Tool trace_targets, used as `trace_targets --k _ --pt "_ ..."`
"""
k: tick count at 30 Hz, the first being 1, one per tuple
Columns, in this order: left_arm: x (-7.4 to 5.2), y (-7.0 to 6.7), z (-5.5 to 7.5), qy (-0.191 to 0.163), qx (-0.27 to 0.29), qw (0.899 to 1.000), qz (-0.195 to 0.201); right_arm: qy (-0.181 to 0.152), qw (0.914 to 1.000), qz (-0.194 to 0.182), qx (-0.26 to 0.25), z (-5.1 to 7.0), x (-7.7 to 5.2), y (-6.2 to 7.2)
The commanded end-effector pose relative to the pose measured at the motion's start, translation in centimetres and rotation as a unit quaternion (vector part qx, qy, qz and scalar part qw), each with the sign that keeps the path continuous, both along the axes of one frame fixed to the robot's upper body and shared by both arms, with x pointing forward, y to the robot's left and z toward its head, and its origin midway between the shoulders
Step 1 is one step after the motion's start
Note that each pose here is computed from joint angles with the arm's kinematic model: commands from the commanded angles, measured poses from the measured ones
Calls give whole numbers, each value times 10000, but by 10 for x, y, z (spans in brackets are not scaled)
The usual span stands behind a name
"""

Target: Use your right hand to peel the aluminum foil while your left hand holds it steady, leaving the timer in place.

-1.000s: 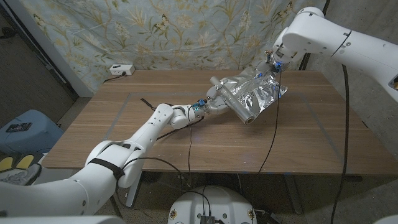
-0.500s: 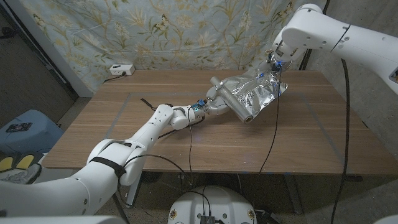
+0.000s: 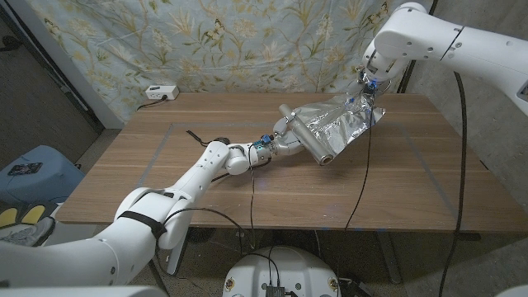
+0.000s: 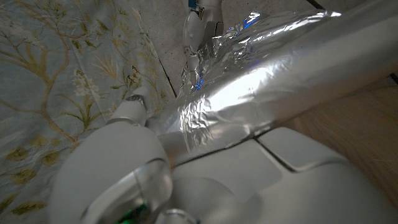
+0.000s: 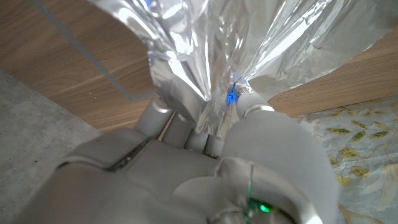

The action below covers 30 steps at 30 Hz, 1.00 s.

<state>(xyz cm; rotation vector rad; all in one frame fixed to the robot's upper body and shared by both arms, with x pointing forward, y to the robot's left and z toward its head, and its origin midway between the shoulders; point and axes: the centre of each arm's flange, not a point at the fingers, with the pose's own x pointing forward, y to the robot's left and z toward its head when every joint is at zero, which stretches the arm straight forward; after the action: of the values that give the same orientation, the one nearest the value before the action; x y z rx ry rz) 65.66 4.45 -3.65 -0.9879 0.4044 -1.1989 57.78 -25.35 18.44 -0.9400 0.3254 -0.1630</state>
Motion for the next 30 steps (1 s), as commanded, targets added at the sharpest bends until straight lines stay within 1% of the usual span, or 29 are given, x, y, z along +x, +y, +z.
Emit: trace_targets --k 1,15,30 --pt "-2 4 -1 -19 -15 10000 -27 37 9998 -214 38 2 1 -11" --pt "-2 9 0 -57 35 10000 -19 -29 9992 -384 87 8 -3 -19" --pt "-4 13 0 -149 98 9998 -31 -69 9986 -508 129 9 -6 -28"
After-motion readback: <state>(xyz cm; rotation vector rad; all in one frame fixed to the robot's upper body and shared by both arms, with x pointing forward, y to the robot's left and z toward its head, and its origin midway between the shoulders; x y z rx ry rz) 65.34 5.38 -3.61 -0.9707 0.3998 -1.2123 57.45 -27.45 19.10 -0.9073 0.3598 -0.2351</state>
